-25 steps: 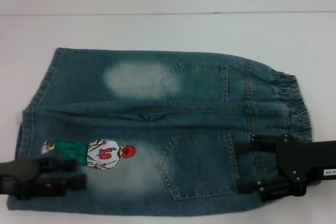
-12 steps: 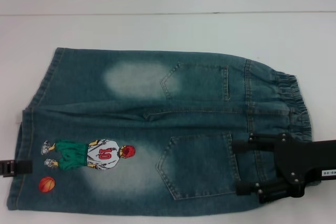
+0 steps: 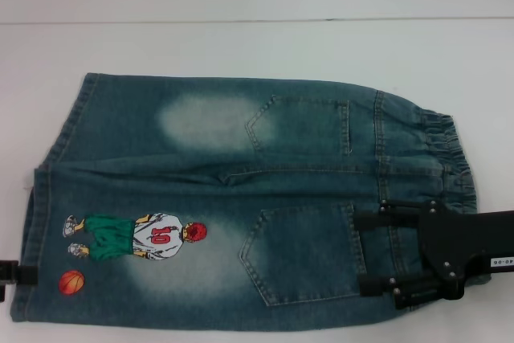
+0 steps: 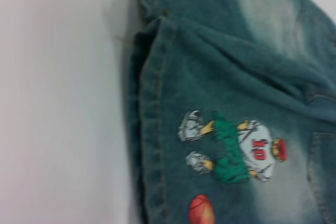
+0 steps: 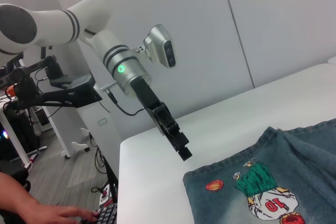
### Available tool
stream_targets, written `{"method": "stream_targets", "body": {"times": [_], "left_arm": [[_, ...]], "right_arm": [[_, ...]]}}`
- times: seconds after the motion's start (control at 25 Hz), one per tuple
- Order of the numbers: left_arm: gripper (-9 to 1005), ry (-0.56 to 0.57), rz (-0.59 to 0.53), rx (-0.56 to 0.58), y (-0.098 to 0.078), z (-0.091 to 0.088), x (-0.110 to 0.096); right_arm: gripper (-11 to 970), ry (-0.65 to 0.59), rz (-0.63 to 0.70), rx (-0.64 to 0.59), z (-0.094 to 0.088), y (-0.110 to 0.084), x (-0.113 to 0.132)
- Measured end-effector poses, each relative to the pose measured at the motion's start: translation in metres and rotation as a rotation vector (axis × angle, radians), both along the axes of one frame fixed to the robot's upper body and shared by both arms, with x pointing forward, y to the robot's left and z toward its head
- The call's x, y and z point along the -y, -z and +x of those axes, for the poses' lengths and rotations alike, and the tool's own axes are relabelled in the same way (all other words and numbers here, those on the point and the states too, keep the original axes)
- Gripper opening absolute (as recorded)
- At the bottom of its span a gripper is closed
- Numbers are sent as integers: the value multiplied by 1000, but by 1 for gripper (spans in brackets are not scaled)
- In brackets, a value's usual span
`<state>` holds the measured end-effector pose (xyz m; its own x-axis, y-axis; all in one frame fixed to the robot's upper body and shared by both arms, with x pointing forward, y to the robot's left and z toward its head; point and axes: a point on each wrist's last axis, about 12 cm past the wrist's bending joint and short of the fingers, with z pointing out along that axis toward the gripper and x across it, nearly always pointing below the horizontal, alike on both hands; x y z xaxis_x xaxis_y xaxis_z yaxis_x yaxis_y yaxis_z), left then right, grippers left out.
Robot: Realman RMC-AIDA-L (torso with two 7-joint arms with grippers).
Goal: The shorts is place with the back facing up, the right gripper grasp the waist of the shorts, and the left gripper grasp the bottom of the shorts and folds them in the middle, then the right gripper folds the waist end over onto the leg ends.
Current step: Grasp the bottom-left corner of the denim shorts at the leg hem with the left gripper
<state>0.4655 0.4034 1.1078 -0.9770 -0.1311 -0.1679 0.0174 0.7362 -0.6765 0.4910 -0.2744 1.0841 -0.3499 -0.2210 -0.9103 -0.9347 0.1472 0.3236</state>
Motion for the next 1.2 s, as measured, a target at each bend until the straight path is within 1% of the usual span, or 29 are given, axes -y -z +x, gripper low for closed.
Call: {"method": "stream_targets", "body": {"times": [0.12,0.64,1.0,1.2], "left_arm": [[872,-3,32,-20,3,1,-1],[873,11,70,-51,13,3,3],[873,19,59,-62,20,6,8],[873,24,57,-62,20,8,10]], "right_arm": [[942,0,0,1,0,0,0],[941,-5,2,7,2,-1,-2],[941,0,1,4,1,0,0],[941,4,1,3,0,0,0]]}}
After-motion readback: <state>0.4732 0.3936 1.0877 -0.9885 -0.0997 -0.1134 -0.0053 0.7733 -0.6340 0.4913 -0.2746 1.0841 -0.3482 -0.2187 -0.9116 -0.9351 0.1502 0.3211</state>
